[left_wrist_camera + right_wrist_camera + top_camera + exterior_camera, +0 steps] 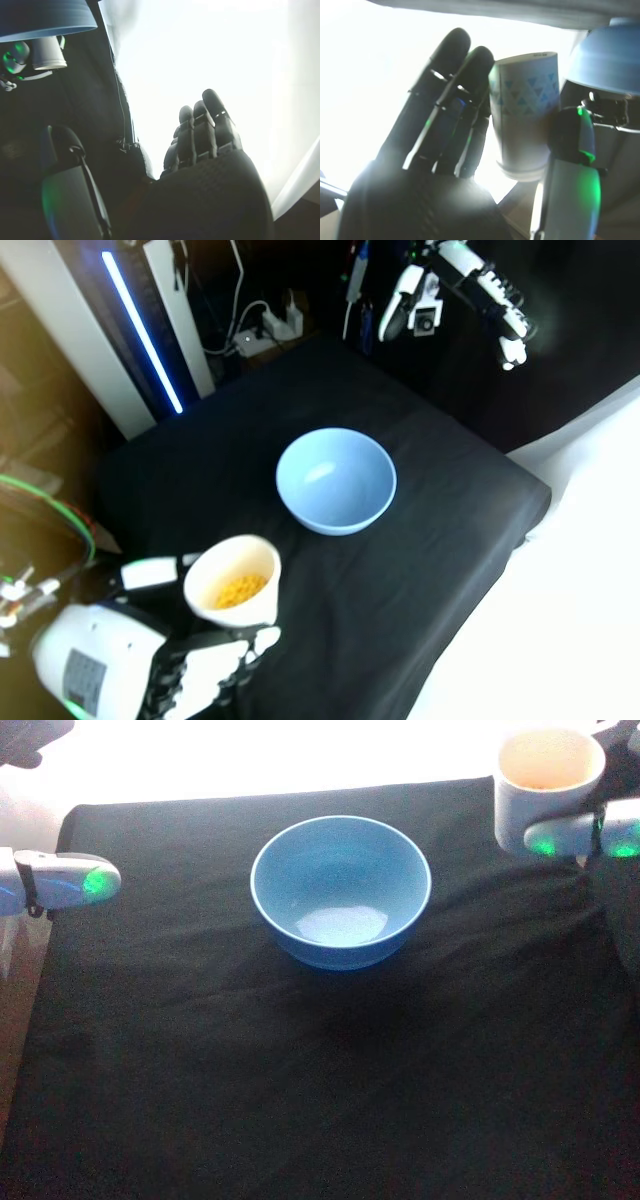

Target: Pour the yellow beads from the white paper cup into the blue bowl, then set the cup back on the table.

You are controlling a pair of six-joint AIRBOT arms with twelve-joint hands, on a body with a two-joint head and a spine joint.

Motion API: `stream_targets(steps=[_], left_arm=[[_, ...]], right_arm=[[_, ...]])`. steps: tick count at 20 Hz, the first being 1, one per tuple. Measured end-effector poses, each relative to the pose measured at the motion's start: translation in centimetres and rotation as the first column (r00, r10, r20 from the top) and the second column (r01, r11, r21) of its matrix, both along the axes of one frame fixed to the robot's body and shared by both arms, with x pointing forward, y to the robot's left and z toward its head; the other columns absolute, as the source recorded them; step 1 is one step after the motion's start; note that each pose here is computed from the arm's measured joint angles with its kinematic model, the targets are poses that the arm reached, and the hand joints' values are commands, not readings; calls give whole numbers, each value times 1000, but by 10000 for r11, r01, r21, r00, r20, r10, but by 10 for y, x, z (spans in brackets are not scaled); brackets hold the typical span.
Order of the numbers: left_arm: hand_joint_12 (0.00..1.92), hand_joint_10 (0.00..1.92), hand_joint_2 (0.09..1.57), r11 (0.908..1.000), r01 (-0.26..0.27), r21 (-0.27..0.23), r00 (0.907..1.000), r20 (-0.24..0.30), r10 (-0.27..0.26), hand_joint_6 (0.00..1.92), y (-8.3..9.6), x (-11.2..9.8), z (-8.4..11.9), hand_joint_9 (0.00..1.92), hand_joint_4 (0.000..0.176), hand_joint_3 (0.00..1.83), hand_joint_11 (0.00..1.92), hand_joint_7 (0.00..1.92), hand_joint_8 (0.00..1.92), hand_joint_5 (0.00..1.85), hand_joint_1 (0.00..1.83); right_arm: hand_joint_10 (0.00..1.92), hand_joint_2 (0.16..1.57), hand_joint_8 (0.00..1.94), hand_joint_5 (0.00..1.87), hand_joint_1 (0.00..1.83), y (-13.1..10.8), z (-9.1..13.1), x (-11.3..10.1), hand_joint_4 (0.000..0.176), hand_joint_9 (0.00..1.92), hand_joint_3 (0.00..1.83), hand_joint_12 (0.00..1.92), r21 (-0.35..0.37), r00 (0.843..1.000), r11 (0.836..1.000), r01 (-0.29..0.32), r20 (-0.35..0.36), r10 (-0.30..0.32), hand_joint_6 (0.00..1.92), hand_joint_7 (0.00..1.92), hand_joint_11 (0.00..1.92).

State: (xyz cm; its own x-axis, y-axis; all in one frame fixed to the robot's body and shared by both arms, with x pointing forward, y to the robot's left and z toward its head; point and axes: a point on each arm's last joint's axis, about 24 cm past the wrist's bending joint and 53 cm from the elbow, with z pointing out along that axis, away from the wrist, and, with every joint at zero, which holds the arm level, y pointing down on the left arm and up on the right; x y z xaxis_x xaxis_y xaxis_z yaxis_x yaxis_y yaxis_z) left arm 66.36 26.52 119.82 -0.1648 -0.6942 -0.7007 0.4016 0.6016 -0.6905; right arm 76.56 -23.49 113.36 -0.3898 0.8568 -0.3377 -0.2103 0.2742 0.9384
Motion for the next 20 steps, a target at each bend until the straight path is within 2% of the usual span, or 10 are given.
stream_targets(steps=[2, 3, 6, 7, 8, 13, 16, 18, 19, 20], left_arm=[[994, 3, 783, 10000, 15, 12, 10000, -1, -15, 0, 0, 0, 0, 245, 0, 3, 0, 250, 0, 0, 744], [1022, 4, 783, 10000, 55, 39, 10000, 9, -56, 0, -1, -1, 0, 251, 0, 2, 0, 261, 3, 0, 726], [1034, 4, 788, 10000, 2, 45, 10000, -34, -2, 0, 0, 0, -1, 255, 0, 3, 0, 284, 6, 0, 735], [1018, 2, 792, 10000, 17, 79, 10000, -30, -17, 0, 0, 1, -1, 251, 0, 3, 0, 285, 3, 0, 730], [1016, 3, 790, 10000, 28, 78, 10000, -28, -28, 0, 0, 0, -1, 255, 0, 2, 0, 284, 2, 0, 717], [1066, 10, 799, 9999, 25, 97, 10000, -21, -25, 0, 0, 1, -1, 281, 0, 3, 0, 298, 5, 0, 729], [1061, 3, 783, 9999, 103, 136, 9999, -20, -103, 0, -1, 0, -1, 282, 0, 0, 0, 292, 1, 0, 727], [1034, 1, 780, 9999, 70, 117, 10000, -34, -69, 0, 0, 1, -1, 279, 0, 0, 0, 289, 0, 0, 753], [1014, 2, 772, 9999, 58, 112, 10000, -52, -57, 0, 0, 1, -2, 282, 0, 0, 0, 299, 3, 0, 762], [988, 0, 767, 9999, 73, 121, 10000, -46, -73, 0, -1, 0, -2, 278, 0, 0, 0, 297, 1, 0, 769]], right_arm=[[16, 1028, 588, 1110, 1273, 13, 15, 4, 0, 1410, 4, 907, -263, 9991, 9992, -317, 281, 324, 671, 1273, 1046], [81, 1056, 939, 1175, 1285, 17, 21, 5, 0, 1501, 0, 1261, -337, 9981, 9986, -412, 437, 427, 396, 1145, 1022], [454, 1034, 848, 1247, 1297, 26, 24, 11, 0, 1287, 0, 1329, -858, 9971, 9947, -573, 457, 614, 280, 1193, 905], [1434, 1004, 1240, 1282, 1232, 32, 25, 11, 0, 1058, 2, 1803, -1180, 9960, 9905, -711, 458, 769, 382, 1057, 889], [1824, 1007, 1494, 1254, 1220, 38, 27, 12, 0, 1107, 2, 1897, -1472, 9944, 9854, -851, 502, 934, 473, 1082, 1067], [1445, 1046, 880, 1135, 1283, 50, 35, 15, 0, 1015, 7, 1841, -1798, 9906, 9782, -1042, 687, 1182, 632, 1115, 866], [1912, 1016, 1511, 1217, 1209, 56, 28, 15, 0, 1071, 0, 1920, -1943, 9903, 9742, -1150, 552, 1279, 550, 1085, 1053], [1921, 1030, 1644, 1177, 1200, 60, 29, 14, 0, 984, 1, 1921, -2234, 9878, 9665, -1266, 602, 1433, 624, 1008, 933], [1743, 1041, 1364, 1149, 1196, 64, 31, 14, 0, 917, 1, 1921, -2391, 9858, 9617, -1343, 666, 1542, 675, 990, 789], [1885, 1033, 1517, 1169, 1200, 68, 35, 14, 0, 888, 0, 1921, -2466, 9835, 9588, -1409, 758, 1640, 640, 965, 809]])
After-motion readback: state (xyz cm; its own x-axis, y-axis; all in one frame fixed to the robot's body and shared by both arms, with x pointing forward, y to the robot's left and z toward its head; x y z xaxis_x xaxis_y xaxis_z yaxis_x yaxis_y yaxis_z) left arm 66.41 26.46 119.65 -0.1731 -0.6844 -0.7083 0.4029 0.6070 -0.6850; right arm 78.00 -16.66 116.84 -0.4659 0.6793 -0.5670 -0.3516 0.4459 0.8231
